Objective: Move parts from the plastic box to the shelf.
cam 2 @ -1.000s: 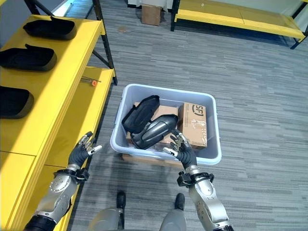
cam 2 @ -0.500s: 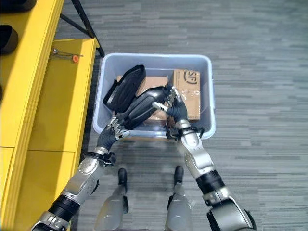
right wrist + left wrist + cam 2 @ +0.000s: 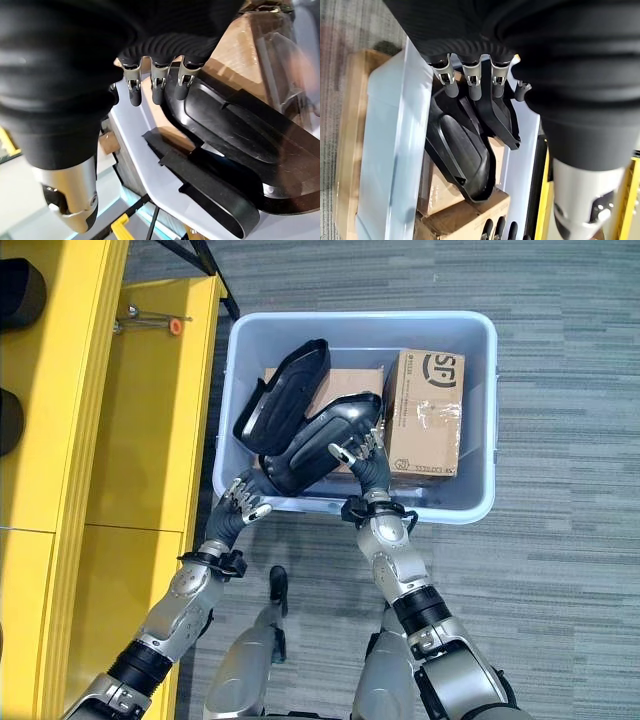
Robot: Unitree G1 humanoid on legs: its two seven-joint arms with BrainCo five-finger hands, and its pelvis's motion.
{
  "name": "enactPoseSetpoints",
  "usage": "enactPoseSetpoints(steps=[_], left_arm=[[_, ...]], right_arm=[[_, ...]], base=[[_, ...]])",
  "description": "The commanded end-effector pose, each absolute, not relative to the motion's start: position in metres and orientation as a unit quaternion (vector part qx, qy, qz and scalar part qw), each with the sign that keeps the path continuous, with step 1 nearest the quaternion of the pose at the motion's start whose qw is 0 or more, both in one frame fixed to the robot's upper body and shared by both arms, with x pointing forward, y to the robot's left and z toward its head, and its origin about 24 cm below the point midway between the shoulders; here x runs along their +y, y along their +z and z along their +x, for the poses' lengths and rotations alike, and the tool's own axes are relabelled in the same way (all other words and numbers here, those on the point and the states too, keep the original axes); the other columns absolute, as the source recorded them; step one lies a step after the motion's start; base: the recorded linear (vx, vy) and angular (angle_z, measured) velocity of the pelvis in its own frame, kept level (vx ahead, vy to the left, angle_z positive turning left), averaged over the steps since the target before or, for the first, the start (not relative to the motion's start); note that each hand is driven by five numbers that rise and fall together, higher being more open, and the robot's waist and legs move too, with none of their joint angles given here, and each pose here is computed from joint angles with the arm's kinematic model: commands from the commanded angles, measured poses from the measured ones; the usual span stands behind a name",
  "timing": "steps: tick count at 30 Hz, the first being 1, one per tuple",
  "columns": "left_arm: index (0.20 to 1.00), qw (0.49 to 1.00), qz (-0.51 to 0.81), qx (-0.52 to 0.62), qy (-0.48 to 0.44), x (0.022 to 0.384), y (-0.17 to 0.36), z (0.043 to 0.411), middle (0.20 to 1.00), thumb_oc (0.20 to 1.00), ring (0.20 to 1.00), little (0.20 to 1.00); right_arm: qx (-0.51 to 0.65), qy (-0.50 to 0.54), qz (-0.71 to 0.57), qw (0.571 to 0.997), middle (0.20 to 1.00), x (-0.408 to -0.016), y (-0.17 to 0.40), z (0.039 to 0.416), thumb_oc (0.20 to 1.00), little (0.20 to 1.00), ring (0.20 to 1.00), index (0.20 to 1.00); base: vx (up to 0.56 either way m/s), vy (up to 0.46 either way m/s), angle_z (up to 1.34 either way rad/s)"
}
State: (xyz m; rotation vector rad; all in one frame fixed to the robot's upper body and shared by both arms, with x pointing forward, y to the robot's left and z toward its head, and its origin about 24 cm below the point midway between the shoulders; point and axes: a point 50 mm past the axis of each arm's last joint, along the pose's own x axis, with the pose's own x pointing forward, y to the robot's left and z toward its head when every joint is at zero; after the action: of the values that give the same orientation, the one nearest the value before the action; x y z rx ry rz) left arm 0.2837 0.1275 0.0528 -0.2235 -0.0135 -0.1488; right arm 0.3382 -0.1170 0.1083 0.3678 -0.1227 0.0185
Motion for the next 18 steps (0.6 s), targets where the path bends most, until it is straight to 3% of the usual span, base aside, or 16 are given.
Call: enactPoseSetpoints(steps=[1,18], left_arm=[[1.0,0.989,-0.106,-0.065,-0.082,0.132,0.076,0.285,1.0,1.0,1.0,1.0],[1.0,0.989,-0.103,-0.069,-0.077,0.128,0.08,0.284,1.0,1.0,1.0,1.0]], right_arm=[[-0.126,0.025,0.235,0.964,1.0,-0.105,0.141,0.342,1.0,1.0,1.0,1.0],[-0.081,0.021,0.265,0.961,1.0,-0.084,0.122,0.333,1.0,1.0,1.0,1.0]], base=[[0.0,0.0,0.0],[0.0,0.0,0.0]])
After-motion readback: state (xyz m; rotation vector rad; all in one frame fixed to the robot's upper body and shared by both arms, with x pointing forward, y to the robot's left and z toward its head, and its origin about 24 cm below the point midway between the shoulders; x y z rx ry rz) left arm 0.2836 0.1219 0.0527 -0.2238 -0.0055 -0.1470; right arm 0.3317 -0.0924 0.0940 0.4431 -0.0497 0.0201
